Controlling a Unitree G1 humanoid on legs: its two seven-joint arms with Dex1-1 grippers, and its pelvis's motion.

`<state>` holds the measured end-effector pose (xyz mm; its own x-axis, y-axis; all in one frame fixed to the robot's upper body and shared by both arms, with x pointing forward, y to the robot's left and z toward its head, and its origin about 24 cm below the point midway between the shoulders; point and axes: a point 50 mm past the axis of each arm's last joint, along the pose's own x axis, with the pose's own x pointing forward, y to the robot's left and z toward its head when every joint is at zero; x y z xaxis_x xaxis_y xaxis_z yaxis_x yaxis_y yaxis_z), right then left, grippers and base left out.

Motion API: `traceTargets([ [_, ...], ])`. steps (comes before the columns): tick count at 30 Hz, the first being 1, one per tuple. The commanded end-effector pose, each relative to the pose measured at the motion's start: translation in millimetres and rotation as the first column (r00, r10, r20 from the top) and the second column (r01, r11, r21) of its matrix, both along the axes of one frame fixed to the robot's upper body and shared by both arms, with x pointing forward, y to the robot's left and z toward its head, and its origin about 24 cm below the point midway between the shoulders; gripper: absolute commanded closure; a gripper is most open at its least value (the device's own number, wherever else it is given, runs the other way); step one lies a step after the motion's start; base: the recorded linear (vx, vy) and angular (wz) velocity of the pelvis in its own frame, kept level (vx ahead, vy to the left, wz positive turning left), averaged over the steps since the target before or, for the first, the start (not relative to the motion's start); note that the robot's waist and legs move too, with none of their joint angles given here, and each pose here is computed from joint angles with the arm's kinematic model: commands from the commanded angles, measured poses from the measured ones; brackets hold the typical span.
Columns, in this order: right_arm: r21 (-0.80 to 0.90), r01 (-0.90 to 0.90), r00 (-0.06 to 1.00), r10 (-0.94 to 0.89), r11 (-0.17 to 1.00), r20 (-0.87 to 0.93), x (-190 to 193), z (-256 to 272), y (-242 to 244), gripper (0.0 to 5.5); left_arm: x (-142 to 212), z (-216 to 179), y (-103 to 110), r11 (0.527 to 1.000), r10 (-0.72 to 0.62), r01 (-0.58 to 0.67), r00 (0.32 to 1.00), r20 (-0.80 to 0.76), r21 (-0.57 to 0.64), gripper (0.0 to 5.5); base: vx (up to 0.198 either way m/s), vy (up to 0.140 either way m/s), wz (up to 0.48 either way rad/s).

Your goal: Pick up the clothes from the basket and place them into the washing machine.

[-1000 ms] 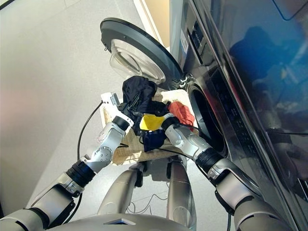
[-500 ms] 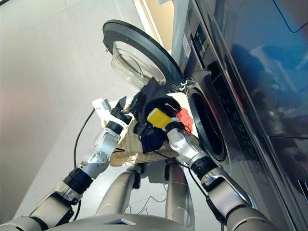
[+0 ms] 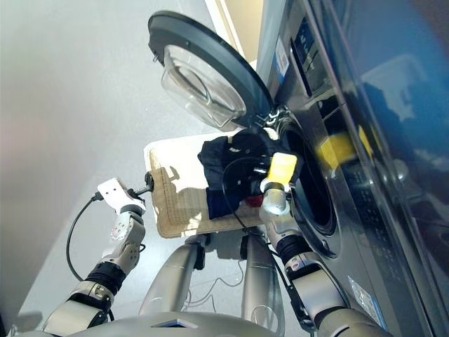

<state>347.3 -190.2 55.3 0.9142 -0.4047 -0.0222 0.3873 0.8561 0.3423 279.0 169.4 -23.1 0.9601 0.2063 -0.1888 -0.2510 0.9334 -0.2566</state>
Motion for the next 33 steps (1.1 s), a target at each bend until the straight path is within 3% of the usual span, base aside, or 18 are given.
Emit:
traceTargets([
  [1,0.111,0.076,0.964,-0.101,0.991,0.247,21.9,62.4,-15.2,5.50,12.1,21.2,3.8,0.993,-0.061,0.050,0.993,0.097,0.110,0.00,0.000,0.000,0.000],
  [7,0.193,0.159,0.917,-0.217,0.968,0.335,38.5,115.4,-40.5,5.50,18.8,29.5,-2.0,0.976,-0.139,0.118,0.984,0.109,0.183,0.00,0.000,0.000,0.000],
  [10,0.195,0.159,0.897,-0.224,0.968,0.381,42.0,137.7,-45.9,5.50,27.2,40.9,-5.6,0.976,-0.144,0.115,0.978,0.149,0.182,0.00,0.000,0.000,0.000],
  [15,0.348,0.168,0.807,-0.331,0.922,0.488,36.5,170.5,-62.7,5.50,31.5,49.2,-11.1,0.980,-0.148,0.118,0.971,0.186,0.161,0.00,0.000,0.000,0.000],
  [21,0.459,0.315,0.519,-0.556,0.831,0.649,-5.8,244.3,-129.0,5.50,25.2,35.1,-5.2,0.979,-0.146,0.123,0.980,0.132,0.164,0.00,0.000,0.000,0.000],
  [26,0.471,0.460,0.311,-0.633,0.753,0.709,-49.8,277.3,-169.8,5.50,24.1,29.0,-0.7,0.976,-0.130,0.108,0.986,0.104,0.190,0.00,0.000,0.000,0.000],
  [28,0.476,0.496,0.313,-0.660,0.727,0.683,-51.9,268.6,-177.7,5.50,24.7,27.4,-0.5,0.976,-0.122,0.102,0.988,0.094,0.191,0.00,0.000,0.000,0.000],
  [33,0.428,0.499,0.480,-0.651,0.754,0.587,-26.3,220.0,-167.9,5.50,30.2,32.9,-9.3,0.978,-0.135,0.113,0.984,0.119,0.177,0.00,-0.022,0.000,-0.003],
])
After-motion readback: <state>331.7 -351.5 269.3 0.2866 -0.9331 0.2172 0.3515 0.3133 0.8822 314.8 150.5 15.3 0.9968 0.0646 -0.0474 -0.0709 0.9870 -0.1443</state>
